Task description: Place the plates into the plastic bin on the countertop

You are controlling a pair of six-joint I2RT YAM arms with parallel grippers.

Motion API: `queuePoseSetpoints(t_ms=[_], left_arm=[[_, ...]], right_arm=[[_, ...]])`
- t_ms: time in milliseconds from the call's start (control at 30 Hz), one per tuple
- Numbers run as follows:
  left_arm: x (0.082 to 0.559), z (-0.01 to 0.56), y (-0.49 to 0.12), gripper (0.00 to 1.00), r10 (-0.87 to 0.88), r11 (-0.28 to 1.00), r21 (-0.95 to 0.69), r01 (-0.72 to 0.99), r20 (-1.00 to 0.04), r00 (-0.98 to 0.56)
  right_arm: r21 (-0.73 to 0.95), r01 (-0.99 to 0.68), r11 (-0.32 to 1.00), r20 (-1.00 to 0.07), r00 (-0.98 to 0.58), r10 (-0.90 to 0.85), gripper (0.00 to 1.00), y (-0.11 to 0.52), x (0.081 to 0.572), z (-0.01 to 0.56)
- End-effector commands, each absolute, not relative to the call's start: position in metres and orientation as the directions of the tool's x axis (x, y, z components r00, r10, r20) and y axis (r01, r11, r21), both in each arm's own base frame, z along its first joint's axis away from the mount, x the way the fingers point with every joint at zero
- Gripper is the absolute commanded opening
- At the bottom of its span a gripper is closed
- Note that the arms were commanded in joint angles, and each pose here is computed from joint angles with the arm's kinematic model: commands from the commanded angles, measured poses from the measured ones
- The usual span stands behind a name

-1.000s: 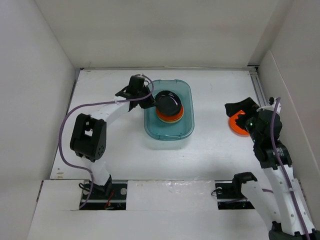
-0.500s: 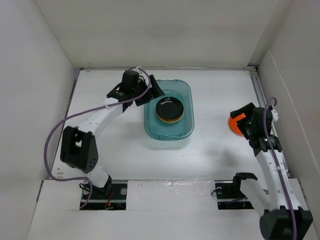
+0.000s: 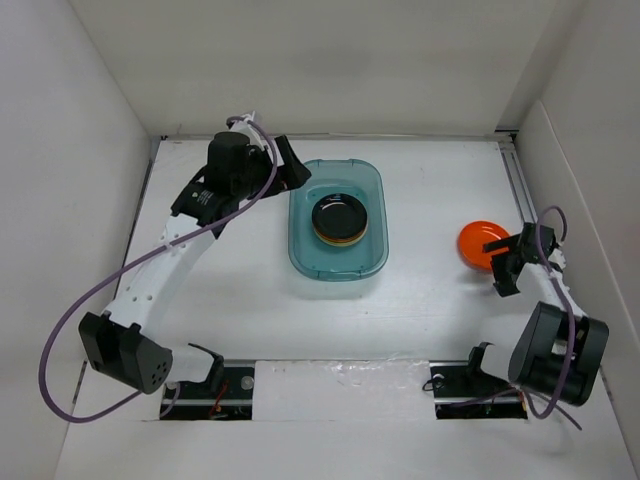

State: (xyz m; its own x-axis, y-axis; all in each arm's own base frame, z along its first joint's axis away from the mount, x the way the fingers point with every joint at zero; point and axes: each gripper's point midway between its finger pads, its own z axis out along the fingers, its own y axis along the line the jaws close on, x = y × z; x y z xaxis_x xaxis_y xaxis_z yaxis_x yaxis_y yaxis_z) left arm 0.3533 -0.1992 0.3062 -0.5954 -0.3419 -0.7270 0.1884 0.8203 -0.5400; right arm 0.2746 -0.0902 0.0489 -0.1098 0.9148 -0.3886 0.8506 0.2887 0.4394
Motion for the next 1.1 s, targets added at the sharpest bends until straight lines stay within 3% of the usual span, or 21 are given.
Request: queuePoseSetpoints(t_ms=[0, 133, 433, 633, 700, 800, 1000, 1067], left_arm=[[0.344, 0.294, -0.208, 1.0, -0.289, 0.806, -0.541, 0.242, -0.715, -0.637], [0.345, 0.293, -0.208, 1.0, -0.29, 0.808, -0.538, 0.238, -0.717, -0.634], [0.346, 0.293, -0.203, 1.0, -0.303, 0.821, -0.532, 0.208, -0.714, -0.631], [0.344, 0.299, -0.202, 1.0, -0.305, 0.819, -0.533, 0.212, -0.718, -0.625], [0.345, 0.299, -0.201, 1.0, -0.308, 0.823, -0.53, 0.206, -0.72, -0.622], [0.345, 0.304, -0.196, 1.0, -0.309, 0.826, -0.524, 0.209, -0.729, -0.611], [0.346, 0.306, -0.189, 1.0, -0.312, 0.838, -0.51, 0.195, -0.739, -0.597], [0.344, 0.309, -0.188, 1.0, -0.314, 0.836, -0.511, 0.199, -0.743, -0.591]], right_arm=[[0.531, 0.795, 0.295, -0.432, -0.046, 0.901, 0.92, -0.109, 0.315, 0.074], [0.482, 0.834, 0.27, -0.415, -0.054, 0.908, 0.85, -0.121, 0.32, 0.053], [0.457, 0.831, 0.317, -0.411, -0.119, 0.904, 0.53, -0.123, 0.332, 0.054], [0.41, 0.841, 0.353, -0.397, -0.184, 0.899, 0.53, -0.12, 0.344, 0.046], [0.397, 0.834, 0.383, -0.395, -0.221, 0.892, 0.49, -0.115, 0.355, 0.049], [0.38, 0.84, 0.388, -0.387, -0.236, 0.891, 0.34, -0.118, 0.361, 0.044], [0.351, 0.838, 0.418, -0.403, -0.267, 0.875, 0.28, -0.12, 0.376, 0.045], [0.342, 0.833, 0.435, -0.403, -0.288, 0.868, 0.11, -0.118, 0.378, 0.045]])
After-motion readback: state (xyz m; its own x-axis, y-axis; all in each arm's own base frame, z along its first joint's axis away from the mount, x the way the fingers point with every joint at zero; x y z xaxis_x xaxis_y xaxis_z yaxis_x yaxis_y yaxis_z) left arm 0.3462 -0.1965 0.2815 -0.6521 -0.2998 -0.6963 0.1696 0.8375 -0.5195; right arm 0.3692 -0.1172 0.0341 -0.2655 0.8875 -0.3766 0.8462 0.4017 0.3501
